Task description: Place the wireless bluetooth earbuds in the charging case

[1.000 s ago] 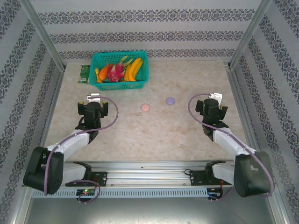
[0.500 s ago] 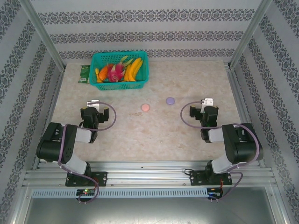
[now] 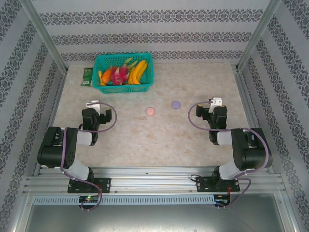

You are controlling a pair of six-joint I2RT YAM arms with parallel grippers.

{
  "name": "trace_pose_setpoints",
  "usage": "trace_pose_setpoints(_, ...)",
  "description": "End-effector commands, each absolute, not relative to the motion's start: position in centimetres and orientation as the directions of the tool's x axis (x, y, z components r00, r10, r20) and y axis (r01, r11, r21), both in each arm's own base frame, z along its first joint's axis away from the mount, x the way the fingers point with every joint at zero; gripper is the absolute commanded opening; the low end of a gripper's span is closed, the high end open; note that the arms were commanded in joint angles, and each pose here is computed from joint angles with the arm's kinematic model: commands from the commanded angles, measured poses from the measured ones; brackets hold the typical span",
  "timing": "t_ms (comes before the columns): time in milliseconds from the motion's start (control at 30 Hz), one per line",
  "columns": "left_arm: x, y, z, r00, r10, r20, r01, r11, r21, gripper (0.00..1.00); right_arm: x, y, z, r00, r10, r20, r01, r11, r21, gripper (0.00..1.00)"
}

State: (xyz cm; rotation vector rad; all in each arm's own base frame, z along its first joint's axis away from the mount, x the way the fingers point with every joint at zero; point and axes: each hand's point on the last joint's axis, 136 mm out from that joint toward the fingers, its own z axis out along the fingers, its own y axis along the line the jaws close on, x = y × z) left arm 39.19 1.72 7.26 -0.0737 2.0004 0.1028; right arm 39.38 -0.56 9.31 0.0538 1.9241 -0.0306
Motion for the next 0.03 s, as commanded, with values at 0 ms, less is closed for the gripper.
trace_pose_setpoints(0, 39.82, 1.65, 8.24, -0.388, -0.021, -0.921, -0.097, 0.995, 0.018, 1.0, 39.71, 0.04, 10.6, -0.307, 0.024, -0.951, 0.024, 1.0, 0.018, 0.98)
